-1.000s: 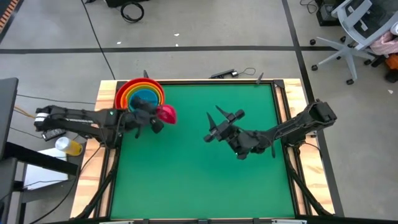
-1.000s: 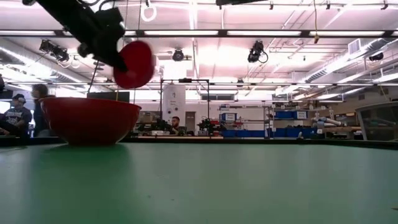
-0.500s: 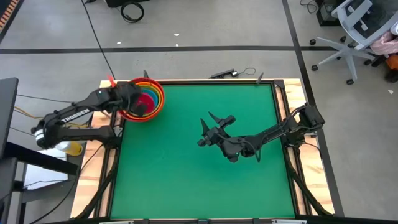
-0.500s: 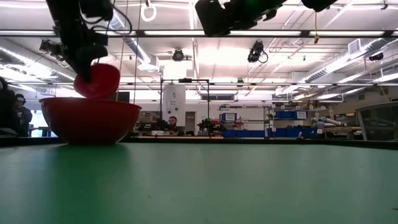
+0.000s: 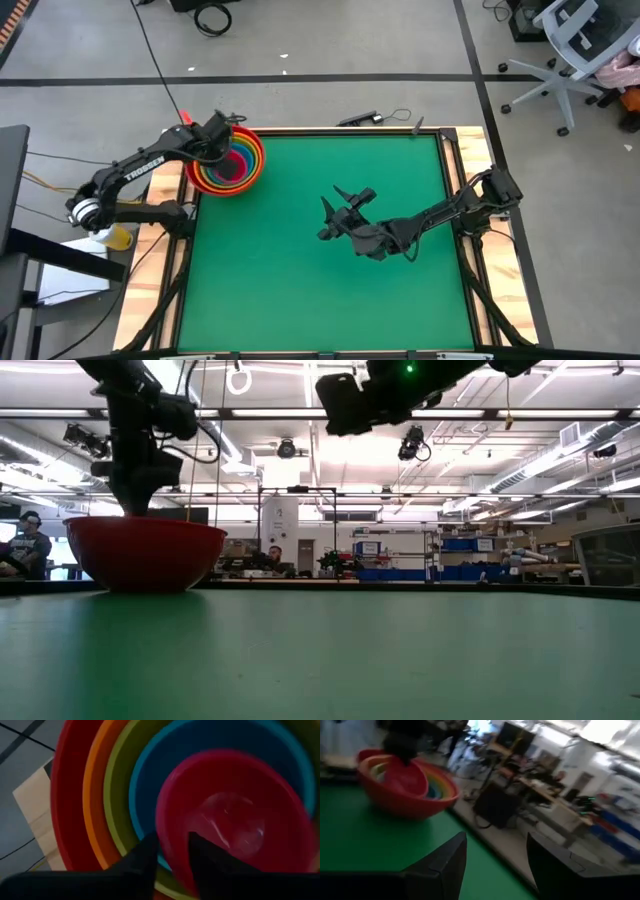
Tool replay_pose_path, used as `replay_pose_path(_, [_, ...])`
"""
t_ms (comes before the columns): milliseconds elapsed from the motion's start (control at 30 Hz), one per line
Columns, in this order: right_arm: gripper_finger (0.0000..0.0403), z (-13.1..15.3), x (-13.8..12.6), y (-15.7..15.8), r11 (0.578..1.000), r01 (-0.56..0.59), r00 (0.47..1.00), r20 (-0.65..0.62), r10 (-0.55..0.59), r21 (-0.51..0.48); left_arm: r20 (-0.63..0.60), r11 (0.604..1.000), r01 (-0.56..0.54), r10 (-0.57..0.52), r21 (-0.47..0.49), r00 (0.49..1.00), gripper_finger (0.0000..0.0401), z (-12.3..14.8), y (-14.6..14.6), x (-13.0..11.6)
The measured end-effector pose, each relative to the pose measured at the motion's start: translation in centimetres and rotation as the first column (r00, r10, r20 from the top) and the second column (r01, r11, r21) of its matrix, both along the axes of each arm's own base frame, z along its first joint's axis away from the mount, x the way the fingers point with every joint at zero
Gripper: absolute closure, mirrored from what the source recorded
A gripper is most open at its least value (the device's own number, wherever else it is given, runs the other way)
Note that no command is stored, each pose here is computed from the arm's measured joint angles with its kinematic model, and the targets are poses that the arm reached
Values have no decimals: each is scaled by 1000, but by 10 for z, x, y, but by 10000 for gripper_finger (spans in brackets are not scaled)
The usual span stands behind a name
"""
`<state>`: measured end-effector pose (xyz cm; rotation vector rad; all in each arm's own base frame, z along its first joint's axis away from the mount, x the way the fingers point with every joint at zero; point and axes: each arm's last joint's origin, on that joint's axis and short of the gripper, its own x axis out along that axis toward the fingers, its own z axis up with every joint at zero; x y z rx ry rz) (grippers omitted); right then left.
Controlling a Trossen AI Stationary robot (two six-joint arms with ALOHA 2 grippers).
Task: Nest bowls inside each other
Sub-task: Stack the small red bowl on top of the blue bowl, then return to Home Position
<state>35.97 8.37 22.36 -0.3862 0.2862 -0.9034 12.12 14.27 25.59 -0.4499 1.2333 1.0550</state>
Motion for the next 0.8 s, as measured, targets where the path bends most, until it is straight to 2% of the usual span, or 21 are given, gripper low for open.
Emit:
replay_pose_path(167, [194, -18, -6, 11, 990, -100, 992, -63, 106, 95, -26, 1000, -15, 14, -23, 1000, 217, -5, 6, -1])
replay_pose_path(300, [194, -23, -11, 17, 986, -119, 986, -102, 131, 115, -17, 1000, 4, -4, 0, 1000, 174, 1, 2, -4])
replay_pose_path(500, [198, -18, -19, 34, 947, -247, 960, -84, 268, 204, 100, 992, 1, -14, 130, 995, 165, 32, -18, -16])
replay_pose_path(600, [204, -6, -28, 37, 919, -290, 948, -51, 314, 267, 190, 972, 66, -111, 225, 976, 173, 46, -39, -20])
replay_pose_path(700, [213, 10, -39, 38, 872, -354, 924, -15, 381, 338, 296, 930, 173, -273, 323, 915, 181, 47, -66, -22])
replay_pose_path(800, [234, 22, -56, 40, 811, -442, 884, 31, 467, 383, 455, 879, 246, -430, 409, 780, 190, 32, -92, -19])
